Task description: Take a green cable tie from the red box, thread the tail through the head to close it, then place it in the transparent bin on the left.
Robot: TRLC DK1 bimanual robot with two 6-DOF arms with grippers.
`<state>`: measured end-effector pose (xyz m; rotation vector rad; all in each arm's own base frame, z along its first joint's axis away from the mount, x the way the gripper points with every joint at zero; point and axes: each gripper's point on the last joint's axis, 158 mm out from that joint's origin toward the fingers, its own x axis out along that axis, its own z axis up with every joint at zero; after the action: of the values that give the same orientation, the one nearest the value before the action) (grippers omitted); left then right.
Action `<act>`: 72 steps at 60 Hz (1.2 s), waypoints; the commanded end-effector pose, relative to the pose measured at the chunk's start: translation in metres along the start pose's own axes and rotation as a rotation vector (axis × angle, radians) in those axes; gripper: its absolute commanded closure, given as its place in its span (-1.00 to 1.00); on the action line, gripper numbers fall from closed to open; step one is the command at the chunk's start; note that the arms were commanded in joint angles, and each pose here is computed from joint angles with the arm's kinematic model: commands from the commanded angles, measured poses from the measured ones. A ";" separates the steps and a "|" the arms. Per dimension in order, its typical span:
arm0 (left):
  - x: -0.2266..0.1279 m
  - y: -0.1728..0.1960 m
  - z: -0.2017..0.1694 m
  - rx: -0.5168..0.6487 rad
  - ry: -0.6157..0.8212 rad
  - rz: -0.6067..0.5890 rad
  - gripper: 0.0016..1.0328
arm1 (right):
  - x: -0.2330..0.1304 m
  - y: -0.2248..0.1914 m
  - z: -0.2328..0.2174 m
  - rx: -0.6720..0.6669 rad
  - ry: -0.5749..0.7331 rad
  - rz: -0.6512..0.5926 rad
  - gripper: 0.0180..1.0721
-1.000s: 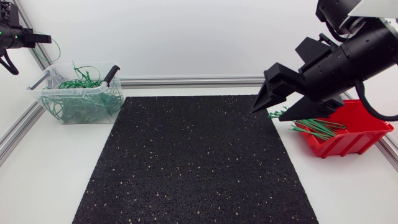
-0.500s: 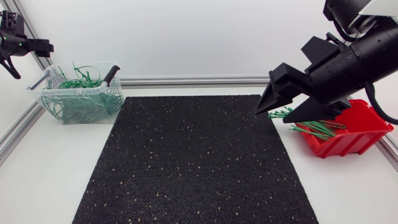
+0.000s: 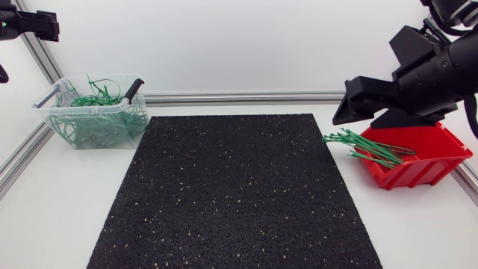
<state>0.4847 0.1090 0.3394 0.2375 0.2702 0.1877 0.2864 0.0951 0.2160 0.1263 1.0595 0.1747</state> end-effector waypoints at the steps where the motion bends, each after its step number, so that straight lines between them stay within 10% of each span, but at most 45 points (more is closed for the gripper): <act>1: -0.017 -0.020 -0.007 0.024 -0.020 -0.034 -0.94 | 0.000 -0.022 0.001 -0.019 -0.027 -0.047 -0.91; 72: -0.161 -0.091 -0.084 -0.030 -0.244 -0.149 -0.94 | -0.051 -0.130 -0.033 -0.130 -0.578 -0.423 -0.91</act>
<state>0.3297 0.0073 0.2789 0.2349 0.0680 0.0186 0.2479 -0.0382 0.2264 -0.1365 0.4923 -0.1572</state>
